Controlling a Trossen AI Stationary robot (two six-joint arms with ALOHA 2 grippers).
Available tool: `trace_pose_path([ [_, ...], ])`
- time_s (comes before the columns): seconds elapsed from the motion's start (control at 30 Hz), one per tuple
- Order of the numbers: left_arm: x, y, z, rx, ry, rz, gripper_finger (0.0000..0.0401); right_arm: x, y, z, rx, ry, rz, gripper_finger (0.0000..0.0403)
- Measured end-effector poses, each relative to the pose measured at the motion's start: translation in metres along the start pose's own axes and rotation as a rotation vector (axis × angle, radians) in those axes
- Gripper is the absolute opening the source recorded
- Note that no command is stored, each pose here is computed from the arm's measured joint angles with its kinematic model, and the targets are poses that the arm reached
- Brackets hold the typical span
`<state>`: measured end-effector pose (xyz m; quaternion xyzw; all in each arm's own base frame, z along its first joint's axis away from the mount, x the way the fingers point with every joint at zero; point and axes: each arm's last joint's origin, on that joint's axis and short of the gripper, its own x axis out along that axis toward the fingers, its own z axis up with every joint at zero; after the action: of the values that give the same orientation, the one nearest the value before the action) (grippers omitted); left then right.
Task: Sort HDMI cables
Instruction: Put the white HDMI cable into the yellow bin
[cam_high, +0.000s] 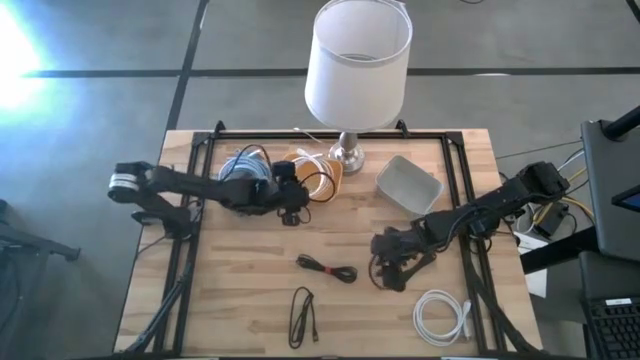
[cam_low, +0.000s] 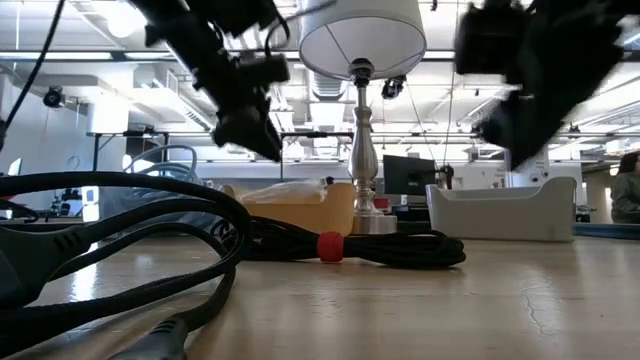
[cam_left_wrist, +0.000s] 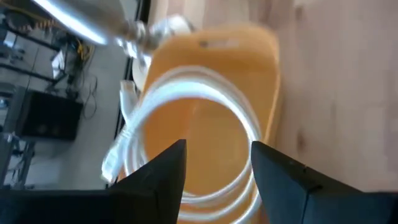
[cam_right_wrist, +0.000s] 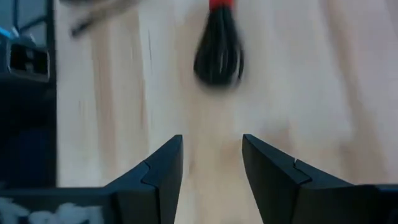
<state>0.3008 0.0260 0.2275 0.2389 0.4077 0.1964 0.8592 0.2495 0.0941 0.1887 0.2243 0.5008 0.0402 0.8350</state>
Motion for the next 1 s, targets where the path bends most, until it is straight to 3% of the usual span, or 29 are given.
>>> trace_pose_path([
  [0.23, -0.025, 0.0, 0.008, -0.028, -0.095, -0.032, 0.0183, -0.006, 0.03, -0.035, 0.401, 0.276, -0.003, 0.016],
  [0.47, -0.033, 0.001, 0.009, -0.081, -0.115, -0.039, 0.0181, -0.006, 0.053, -0.069, 0.557, 0.416, -0.015, 0.0162],
  [0.57, -0.032, 0.0, 0.007, -0.07, -0.098, -0.044, 0.0181, -0.005, 0.054, -0.078, 0.712, 0.473, -0.054, 0.0161],
  [0.77, -0.032, -0.001, 0.005, -0.09, -0.079, -0.051, 0.0181, -0.001, 0.054, -0.087, 0.909, 0.446, -0.136, 0.0155],
  [1.0, -0.032, -0.002, 0.004, -0.086, -0.068, -0.054, 0.0181, 0.029, 0.06, -0.096, 0.985, 0.426, -0.169, 0.0146],
])
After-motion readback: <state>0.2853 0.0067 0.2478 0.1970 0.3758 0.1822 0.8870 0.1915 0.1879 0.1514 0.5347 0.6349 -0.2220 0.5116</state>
